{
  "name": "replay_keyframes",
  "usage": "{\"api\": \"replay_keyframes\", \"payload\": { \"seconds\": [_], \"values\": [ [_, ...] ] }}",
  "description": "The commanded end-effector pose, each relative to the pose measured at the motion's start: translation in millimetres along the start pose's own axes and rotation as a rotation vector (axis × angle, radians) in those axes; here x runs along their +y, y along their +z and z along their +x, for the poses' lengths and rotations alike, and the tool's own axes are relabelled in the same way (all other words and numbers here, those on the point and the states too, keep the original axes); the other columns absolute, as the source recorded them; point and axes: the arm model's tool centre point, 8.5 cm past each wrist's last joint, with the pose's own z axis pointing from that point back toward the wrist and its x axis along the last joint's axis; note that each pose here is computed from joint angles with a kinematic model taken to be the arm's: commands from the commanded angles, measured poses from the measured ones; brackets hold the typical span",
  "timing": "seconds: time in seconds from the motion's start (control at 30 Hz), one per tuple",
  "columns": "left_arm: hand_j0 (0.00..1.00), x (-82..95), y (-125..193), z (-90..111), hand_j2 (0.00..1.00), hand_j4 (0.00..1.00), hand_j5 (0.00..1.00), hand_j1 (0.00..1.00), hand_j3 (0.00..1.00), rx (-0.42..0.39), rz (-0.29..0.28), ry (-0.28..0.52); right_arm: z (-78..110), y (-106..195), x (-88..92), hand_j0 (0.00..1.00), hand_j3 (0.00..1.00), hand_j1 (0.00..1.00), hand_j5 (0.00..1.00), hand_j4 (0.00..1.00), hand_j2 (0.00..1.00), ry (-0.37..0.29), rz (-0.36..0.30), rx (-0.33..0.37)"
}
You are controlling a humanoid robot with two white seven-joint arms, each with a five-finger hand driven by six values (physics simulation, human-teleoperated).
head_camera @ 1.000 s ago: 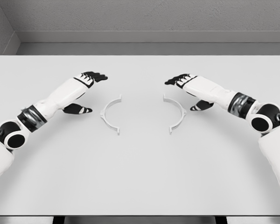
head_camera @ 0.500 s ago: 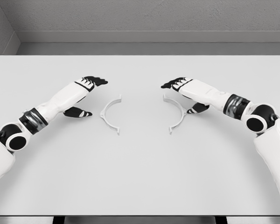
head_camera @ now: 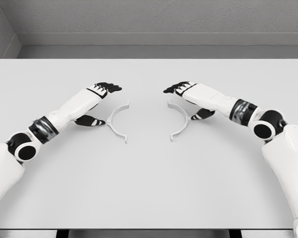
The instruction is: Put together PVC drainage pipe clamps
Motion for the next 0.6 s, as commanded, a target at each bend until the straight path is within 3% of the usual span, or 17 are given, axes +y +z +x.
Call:
{"api": "replay_keyframes", "payload": {
  "seconds": [0.0, 0.57],
  "values": [
    [1.0, -0.3, -2, 1, 1.0, 1.0, 1.0, 1.0, 1.0, -0.003, 0.007, 0.009, 3.3, -4, 0.7, 1.0, 1.0, 1.0, 1.0, 1.0, 1.0, -0.004, -0.003, -0.005],
    [1.0, -11.2, -14, 14, 1.0, 1.0, 1.0, 1.0, 1.0, -0.03, 0.014, 0.031, 24.1, -27, 0.8, 1.0, 1.0, 1.0, 1.0, 1.0, 1.0, 0.007, 0.01, -0.066]
  ]
}}
